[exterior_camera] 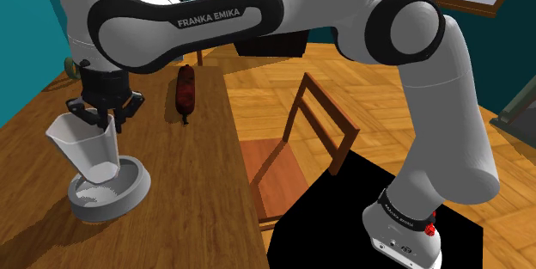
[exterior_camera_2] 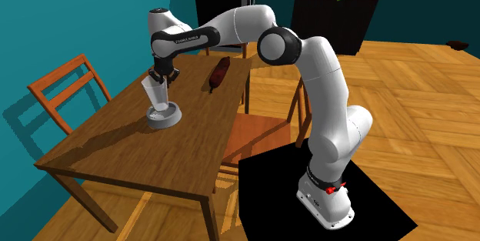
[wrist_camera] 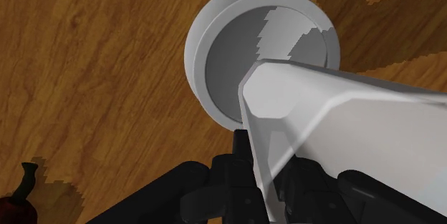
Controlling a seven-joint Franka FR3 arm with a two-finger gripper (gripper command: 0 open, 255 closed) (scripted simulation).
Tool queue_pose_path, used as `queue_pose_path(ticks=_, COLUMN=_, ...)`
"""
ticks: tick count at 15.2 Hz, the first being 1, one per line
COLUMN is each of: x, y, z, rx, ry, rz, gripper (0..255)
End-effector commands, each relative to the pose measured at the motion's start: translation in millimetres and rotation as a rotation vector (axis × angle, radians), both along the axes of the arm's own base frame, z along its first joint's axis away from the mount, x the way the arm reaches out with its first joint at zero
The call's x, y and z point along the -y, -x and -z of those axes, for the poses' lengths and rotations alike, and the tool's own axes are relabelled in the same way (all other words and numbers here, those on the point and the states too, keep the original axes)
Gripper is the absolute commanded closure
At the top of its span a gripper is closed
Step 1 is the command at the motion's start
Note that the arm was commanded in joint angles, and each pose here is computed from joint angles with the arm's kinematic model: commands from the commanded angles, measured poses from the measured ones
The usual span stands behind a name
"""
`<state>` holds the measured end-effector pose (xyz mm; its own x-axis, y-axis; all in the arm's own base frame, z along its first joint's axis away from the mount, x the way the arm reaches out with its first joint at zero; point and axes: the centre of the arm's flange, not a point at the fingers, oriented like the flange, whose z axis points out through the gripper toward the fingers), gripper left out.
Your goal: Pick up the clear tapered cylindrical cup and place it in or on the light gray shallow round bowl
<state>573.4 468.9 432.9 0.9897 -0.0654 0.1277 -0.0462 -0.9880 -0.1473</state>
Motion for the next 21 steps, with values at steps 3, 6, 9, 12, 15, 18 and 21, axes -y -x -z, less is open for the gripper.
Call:
queue_pose_path(ticks=3, x=0, y=0, z=0, rx=0.001, ry=-0.001, rz=0.000, gripper=255)
queue_pose_path(ticks=6, x=0, y=0, z=0, rx=0.001, ry=-0.001, rz=0.000, gripper=0)
queue_pose_path(ticks=9, x=0, y=0, z=0, rx=0.001, ry=-0.001, rz=0.000, gripper=0)
queue_pose_path(ticks=12, x=2, y=2, z=-13, rx=0.001, ry=-0.001, rz=0.000, gripper=0)
queue_pose_path(ticks=15, x=7, y=7, z=-49, rx=0.001, ry=-0.001, rz=0.000, gripper=0)
queue_pose_path(ticks=18, x=7, y=7, z=-49, rx=0.001, ry=-0.001, rz=0.000, gripper=0)
queue_pose_path(ticks=21, x=7, y=7, z=-49, rx=0.001, ry=-0.001, rz=0.000, gripper=0)
